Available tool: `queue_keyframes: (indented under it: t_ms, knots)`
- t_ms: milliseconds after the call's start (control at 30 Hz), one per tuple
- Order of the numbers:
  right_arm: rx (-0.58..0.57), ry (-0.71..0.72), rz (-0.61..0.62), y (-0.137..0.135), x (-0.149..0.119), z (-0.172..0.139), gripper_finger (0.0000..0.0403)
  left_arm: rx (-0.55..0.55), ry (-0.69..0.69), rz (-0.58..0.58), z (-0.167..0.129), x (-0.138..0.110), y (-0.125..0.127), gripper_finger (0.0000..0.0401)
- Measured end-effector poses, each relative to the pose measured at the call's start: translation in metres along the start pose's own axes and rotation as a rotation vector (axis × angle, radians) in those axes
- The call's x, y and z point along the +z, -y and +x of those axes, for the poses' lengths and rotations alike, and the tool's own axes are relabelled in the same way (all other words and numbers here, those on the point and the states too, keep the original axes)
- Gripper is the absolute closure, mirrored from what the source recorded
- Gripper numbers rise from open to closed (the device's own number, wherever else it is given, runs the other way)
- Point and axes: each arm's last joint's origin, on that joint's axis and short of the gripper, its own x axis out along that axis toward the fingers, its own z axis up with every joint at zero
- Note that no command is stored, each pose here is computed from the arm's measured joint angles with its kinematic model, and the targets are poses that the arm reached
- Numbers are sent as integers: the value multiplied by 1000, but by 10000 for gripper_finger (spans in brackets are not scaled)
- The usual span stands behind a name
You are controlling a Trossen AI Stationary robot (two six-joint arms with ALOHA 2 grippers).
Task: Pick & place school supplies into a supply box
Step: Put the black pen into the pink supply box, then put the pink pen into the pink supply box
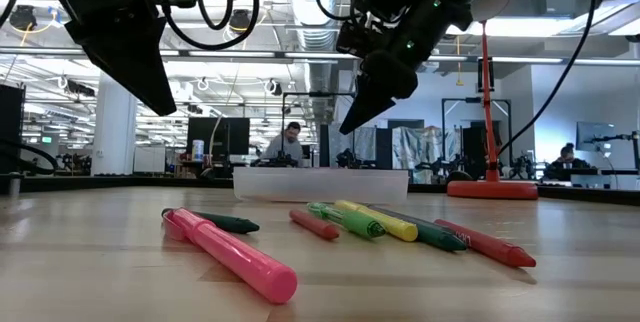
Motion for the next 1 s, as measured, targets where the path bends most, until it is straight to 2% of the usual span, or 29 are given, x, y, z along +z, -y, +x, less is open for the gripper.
queue_keyframes:
  t_ms: [267,433,667,733,933,1000]
  knots:
    - [1,-7,9,0,-1,0,330,-1,1,-1,0,0,0,246]
    - [1,3,81,0,1,-7,330,-28,-2,5,0,1,2,246]
    - [120,-46,76,-16,0,-38,330,-219,2,205,-2,7,17,246]
    - [135,-73,74,-23,-2,-49,330,-244,18,246,-2,9,19,246]
    - [177,-133,101,-44,-12,-77,330,-240,7,244,3,14,15,246]
    - [192,-150,103,-53,-20,-82,330,-274,6,256,2,16,17,246]
